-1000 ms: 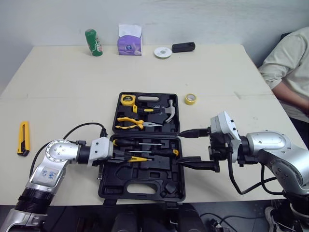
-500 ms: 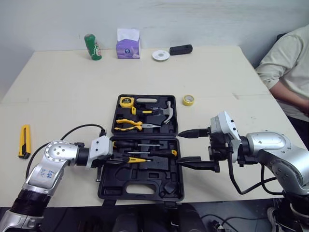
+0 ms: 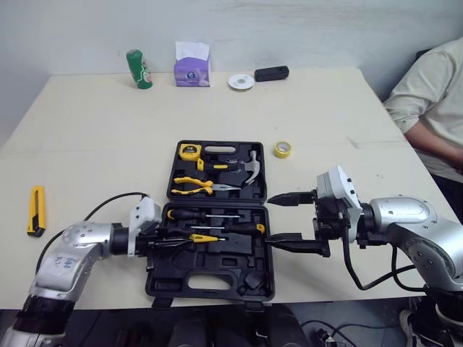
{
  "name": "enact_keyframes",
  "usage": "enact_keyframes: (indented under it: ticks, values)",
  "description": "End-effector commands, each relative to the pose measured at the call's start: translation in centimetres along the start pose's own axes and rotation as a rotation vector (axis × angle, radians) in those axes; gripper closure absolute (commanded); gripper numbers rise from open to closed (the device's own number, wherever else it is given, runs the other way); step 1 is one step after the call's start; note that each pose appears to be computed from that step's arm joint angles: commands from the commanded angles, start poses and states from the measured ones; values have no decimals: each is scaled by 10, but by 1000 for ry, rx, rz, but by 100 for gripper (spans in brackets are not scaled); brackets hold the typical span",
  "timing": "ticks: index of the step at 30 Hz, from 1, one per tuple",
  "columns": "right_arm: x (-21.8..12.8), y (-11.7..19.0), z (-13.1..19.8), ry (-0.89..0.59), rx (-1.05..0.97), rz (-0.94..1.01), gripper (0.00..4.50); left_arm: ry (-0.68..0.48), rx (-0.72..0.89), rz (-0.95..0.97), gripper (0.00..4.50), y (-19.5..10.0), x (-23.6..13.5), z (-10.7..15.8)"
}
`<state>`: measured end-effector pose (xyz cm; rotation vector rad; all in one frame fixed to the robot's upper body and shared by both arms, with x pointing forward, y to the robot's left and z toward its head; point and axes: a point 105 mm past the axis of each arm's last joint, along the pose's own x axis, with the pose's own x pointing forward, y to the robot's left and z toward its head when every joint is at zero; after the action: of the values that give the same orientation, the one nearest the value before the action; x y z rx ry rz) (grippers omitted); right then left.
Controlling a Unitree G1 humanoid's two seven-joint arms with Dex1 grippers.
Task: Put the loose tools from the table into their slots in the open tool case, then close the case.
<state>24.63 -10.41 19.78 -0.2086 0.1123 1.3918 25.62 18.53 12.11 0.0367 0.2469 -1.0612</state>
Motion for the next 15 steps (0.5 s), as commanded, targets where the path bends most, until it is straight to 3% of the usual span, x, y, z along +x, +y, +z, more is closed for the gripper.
enact_keyframes:
  ticks: [1,5,9,15]
  values:
    - [-5,-7,22,-82,-40,19,0,-170,-23,255,187,8,-35,24]
    - [-8,-27,39,-130,-51,48,0,-237,-89,702,7,10,-100,-1]
    - [-4,-36,47,-138,-66,94,0,-273,-146,975,2,-4,-141,-22]
    - [9,-49,54,-143,-75,188,0,-292,-262,1421,2,-50,-219,-72]
